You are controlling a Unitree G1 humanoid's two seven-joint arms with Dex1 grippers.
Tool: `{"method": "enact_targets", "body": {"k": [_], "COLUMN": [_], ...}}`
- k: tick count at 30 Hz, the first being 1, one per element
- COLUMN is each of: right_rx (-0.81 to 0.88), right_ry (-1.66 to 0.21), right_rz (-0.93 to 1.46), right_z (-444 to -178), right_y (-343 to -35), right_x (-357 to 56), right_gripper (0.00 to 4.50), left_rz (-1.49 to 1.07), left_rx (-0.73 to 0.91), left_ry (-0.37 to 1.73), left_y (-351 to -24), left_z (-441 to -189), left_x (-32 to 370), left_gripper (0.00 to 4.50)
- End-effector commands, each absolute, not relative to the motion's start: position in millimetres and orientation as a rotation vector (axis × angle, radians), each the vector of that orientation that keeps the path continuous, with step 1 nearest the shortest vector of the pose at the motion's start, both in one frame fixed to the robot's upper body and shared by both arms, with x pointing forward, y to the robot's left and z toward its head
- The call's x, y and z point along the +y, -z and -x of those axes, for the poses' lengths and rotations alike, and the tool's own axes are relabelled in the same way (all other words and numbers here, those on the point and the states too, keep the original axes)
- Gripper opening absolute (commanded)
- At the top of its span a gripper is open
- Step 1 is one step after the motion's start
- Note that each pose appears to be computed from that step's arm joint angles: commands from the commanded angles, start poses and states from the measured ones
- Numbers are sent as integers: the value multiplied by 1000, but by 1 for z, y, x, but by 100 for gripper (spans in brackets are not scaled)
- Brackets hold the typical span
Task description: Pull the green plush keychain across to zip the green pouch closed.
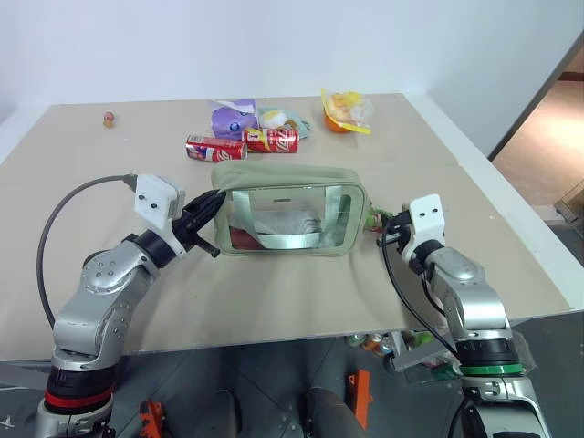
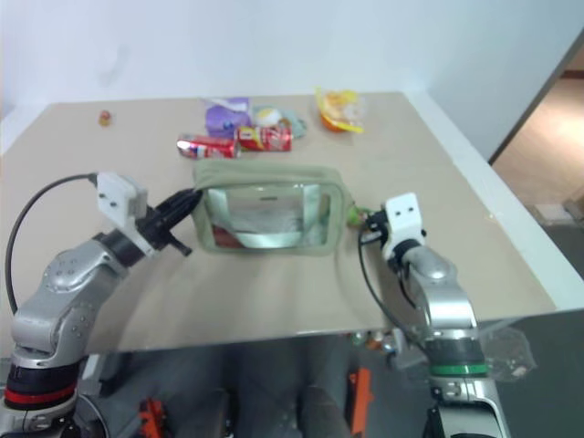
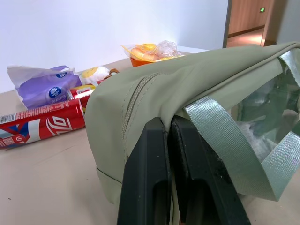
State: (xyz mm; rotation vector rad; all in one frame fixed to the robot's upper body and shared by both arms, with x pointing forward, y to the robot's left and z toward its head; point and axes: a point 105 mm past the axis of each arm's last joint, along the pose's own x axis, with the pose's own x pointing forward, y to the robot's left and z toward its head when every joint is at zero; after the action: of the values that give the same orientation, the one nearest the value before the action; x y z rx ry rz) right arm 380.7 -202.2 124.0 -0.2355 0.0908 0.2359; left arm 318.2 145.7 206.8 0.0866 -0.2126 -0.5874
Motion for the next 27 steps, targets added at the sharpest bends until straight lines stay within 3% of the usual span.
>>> {"method": "enact_targets", "body": {"k": [1,4,17,27], "right_rx": [119,66,-200,-187], "right_ry": [-218,-242,-409,-485], "right_rz": [246,160,32,91], "right_z": [-381,-382,-361,-321], "right_y": [-109,-124,-223,-255], "right_x": [-206,-200,-200,-221], "right_gripper": [1,1,447,447], "left_rz": [-93,-82,-31,-103], "left_rx": [-235,-223,-226,-170], "left_ry": [531,551,559,506], "left_y": [-213,-211,-220,-210], "left_z": [-319,-317,-316,-301], "left_x": [158,156,173,203], "left_gripper": [0,0,445,445]}}
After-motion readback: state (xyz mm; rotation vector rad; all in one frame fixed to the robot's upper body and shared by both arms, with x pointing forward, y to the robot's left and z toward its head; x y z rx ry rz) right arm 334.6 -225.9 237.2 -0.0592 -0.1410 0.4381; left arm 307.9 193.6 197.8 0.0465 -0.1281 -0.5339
